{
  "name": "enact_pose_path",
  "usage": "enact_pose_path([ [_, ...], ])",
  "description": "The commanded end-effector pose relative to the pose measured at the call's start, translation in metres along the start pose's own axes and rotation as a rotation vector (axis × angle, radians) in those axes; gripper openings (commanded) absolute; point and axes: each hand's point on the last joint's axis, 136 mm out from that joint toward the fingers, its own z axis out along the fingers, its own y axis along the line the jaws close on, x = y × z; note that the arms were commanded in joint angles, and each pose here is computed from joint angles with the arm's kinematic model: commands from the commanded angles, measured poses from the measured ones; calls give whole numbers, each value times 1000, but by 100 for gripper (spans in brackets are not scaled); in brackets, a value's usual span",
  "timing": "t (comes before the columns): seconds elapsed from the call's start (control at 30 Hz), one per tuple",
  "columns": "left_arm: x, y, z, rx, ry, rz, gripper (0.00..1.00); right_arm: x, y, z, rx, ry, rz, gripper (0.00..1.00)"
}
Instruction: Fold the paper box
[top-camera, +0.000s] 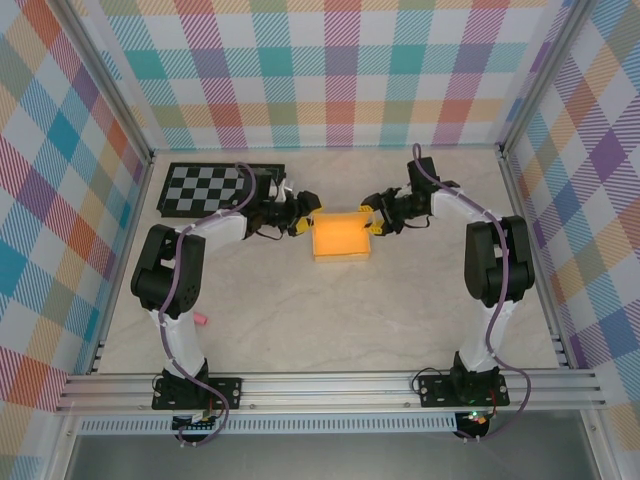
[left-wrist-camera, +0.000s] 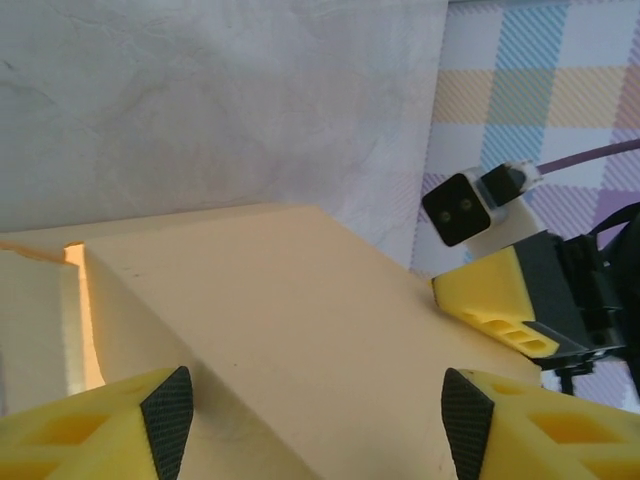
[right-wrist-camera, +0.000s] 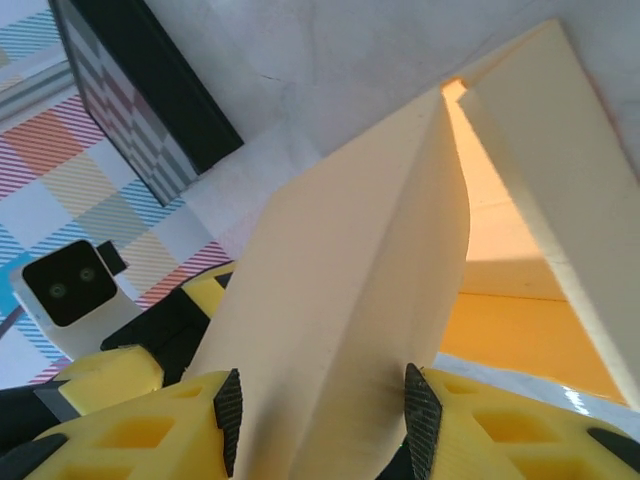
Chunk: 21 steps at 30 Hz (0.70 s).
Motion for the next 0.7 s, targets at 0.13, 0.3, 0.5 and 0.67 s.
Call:
enact_pose_path([
  [0.13,20,28,-2,-101,6,194,60,4,-34,5,138,14,-162,47],
  [0.3,26,40,-1,-106,-32,215,58,6,-52,12,146,9,-188,42],
  [0.5,29,59,-3,-155,-55,224,59,8,-64,15,183,1,-208,43],
  [0.67,31,68,-1,-195,-23,251,59,10,-64,-2,268,-22,-266,51],
])
